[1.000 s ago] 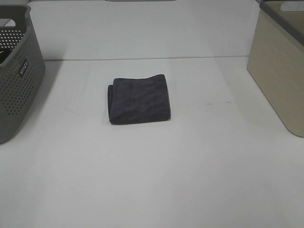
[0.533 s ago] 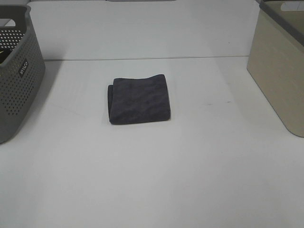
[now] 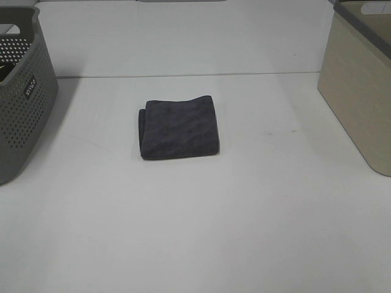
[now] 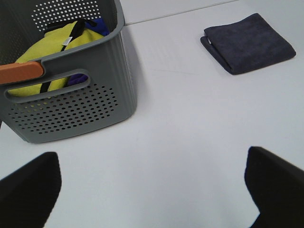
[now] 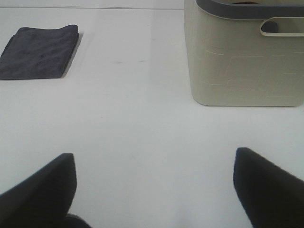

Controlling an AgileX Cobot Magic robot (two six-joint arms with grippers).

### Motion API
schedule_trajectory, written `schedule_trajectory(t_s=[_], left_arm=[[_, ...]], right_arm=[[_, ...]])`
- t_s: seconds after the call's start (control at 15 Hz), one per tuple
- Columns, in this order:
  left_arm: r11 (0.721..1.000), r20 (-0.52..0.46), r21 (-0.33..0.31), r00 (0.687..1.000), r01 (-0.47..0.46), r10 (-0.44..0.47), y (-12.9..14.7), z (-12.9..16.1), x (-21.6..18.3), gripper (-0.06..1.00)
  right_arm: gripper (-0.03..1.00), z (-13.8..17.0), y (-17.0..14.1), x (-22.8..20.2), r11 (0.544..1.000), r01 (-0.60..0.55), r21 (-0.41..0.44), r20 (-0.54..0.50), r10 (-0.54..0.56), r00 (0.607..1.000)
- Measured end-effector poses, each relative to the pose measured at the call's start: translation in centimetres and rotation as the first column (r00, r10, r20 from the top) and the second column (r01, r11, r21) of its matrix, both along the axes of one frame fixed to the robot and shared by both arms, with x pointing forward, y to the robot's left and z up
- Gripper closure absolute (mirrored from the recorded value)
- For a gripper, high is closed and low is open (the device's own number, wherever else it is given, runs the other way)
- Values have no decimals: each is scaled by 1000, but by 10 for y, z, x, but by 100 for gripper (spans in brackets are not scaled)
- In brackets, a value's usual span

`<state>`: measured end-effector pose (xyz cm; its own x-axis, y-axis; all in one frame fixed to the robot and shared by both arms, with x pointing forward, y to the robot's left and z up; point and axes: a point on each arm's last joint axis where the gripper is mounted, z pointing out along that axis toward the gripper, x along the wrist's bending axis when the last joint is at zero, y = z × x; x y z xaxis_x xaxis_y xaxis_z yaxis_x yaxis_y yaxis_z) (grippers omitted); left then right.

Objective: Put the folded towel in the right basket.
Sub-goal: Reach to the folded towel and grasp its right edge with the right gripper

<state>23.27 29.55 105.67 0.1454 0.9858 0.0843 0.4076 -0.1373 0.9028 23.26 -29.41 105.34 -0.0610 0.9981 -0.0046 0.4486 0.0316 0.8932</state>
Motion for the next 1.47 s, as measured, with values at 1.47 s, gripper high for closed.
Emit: schedule_trajectory(t_s=[1.47], left_arm=[[1000,0,0,1000,0,0,0,0,0,-4]], right_arm=[[18,88,10,274,995,-69,74,-231,85,969]])
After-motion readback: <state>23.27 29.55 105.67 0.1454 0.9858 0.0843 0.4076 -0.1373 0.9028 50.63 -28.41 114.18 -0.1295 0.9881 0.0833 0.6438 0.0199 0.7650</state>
